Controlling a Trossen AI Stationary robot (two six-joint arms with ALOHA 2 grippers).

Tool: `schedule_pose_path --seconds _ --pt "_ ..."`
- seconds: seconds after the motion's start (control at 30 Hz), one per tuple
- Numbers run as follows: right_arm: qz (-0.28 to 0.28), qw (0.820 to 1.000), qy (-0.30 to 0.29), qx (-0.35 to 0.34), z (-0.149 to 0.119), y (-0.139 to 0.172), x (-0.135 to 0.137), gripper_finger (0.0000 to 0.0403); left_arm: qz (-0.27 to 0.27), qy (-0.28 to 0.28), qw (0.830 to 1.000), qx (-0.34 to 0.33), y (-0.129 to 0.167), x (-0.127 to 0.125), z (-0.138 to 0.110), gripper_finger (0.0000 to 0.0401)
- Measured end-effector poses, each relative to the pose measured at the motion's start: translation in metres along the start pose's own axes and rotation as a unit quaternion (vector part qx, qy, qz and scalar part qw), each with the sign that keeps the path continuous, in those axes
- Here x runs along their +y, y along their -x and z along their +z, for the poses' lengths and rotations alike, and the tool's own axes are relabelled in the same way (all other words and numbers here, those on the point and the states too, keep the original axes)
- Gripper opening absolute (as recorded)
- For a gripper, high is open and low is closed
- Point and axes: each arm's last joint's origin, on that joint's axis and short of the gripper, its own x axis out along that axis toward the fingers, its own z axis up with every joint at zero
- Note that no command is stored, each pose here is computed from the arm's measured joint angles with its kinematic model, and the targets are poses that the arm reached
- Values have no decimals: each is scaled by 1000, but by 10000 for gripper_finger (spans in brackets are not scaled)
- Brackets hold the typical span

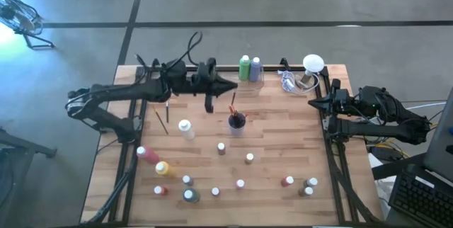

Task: Pick & Place Paint Supplies
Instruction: Put the silver paint brush into the purple cup

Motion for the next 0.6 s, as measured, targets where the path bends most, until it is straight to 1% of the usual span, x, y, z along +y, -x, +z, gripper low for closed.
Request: schedule_pose_path --seconds 0.13,0.27,0.43,0.6 --pt "0 1000 0 0 0 0 0 8 -21 -28 999 -7 -3 -15 -3 0" --pt "0 1000 0 0 0 0 0 8 -29 -39 999 -6 -11 -22 -14 0" --pt "0 1000 0 0 0 0 0 8 -38 -56 998 6 -26 -25 -35 0" --pt "0 1000 0 0 0 0 0 8 -39 -60 997 20 -39 -22 -55 0"
